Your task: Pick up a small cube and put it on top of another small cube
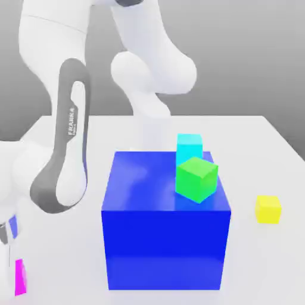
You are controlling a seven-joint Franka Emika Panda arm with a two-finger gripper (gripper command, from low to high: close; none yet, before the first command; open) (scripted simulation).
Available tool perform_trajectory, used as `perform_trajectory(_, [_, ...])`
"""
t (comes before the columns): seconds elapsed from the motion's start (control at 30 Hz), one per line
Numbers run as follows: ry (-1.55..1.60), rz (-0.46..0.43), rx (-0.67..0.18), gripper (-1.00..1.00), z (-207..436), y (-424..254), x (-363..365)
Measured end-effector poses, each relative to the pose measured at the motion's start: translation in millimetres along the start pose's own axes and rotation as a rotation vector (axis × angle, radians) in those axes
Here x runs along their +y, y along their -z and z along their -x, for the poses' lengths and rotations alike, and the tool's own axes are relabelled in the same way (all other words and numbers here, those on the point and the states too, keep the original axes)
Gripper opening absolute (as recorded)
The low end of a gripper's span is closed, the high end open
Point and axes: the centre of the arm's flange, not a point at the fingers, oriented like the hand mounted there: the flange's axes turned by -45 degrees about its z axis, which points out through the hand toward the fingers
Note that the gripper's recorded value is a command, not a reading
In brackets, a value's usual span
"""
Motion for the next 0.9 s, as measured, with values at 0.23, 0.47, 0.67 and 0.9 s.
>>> perform_trajectory(0.23, [0.238,0.001,0.000,-1.00,42,94,-40])
perform_trajectory(0.47, [0.784,0.003,0.001,-1.00,165,185,-105])
perform_trajectory(0.67, [1.208,0.000,-0.001,-1.00,261,254,-110])
perform_trajectory(0.9, [1.639,-0.005,-0.005,-1.00,357,291,-89])
